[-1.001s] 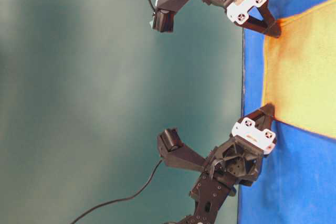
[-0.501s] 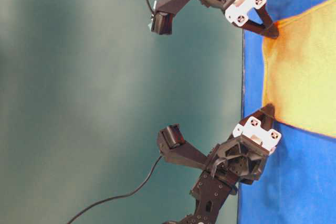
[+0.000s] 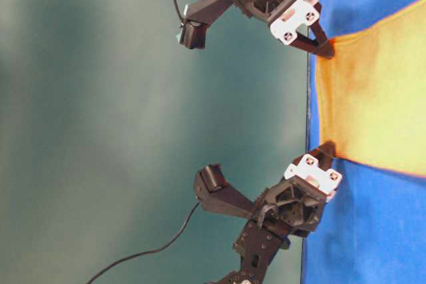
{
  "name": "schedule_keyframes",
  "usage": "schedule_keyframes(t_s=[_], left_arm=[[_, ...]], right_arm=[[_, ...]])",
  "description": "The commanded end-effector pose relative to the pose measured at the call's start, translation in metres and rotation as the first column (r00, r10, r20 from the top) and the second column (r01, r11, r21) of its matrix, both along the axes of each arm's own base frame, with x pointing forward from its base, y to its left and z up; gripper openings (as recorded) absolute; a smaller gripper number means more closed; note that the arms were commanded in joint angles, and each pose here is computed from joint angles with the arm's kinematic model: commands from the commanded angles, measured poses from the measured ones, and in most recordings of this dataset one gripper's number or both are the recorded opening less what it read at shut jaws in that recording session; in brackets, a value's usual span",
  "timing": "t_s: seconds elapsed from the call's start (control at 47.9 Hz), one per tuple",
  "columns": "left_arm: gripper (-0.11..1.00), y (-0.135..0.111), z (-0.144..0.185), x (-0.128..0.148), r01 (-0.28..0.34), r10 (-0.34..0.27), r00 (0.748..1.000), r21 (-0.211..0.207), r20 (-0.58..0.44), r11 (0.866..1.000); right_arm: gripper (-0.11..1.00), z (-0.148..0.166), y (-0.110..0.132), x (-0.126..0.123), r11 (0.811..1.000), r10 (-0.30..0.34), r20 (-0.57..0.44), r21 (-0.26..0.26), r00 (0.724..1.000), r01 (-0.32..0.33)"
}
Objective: Fold the orange towel.
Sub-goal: 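Fold the far half toward the near edge with both grippers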
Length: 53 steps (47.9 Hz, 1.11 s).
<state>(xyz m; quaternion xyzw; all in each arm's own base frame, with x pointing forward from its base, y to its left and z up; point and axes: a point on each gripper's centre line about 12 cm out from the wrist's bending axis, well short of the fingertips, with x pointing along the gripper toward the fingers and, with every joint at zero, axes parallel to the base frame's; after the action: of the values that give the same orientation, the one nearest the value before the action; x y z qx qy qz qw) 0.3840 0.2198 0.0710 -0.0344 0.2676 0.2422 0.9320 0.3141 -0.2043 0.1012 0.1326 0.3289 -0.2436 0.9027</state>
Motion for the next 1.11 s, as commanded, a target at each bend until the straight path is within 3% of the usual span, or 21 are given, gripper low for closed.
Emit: schedule_keyframes(t_s=[0.0,0.459,0.772,0.939,1.085], left_arm=[[0.03,0.008,0.028,0.005,-0.005,0.002,0.998,0.044,0.058,0.999],[0.03,-0.013,0.060,0.004,0.038,-0.042,0.996,0.057,0.073,0.998],[0.03,-0.057,0.090,0.003,0.129,-0.134,0.988,0.064,0.078,0.990],[0.03,-0.093,0.104,-0.001,0.209,-0.213,0.974,0.060,0.073,0.976],[0.03,-0.122,0.098,-0.006,0.272,-0.273,0.961,0.034,0.040,0.962]], right_arm=[[0.04,0.011,-0.007,0.004,1.000,-0.006,0.026,-0.022,1.000,0.006],[0.04,0.036,-0.003,0.004,0.998,0.005,0.043,-0.064,0.999,-0.002],[0.04,0.066,0.036,0.003,0.992,0.083,0.058,-0.096,0.995,-0.077],[0.04,0.072,0.063,0.000,0.988,0.133,0.063,-0.091,0.989,-0.127],[0.04,0.070,0.091,-0.001,0.977,0.204,0.060,-0.081,0.977,-0.199]])
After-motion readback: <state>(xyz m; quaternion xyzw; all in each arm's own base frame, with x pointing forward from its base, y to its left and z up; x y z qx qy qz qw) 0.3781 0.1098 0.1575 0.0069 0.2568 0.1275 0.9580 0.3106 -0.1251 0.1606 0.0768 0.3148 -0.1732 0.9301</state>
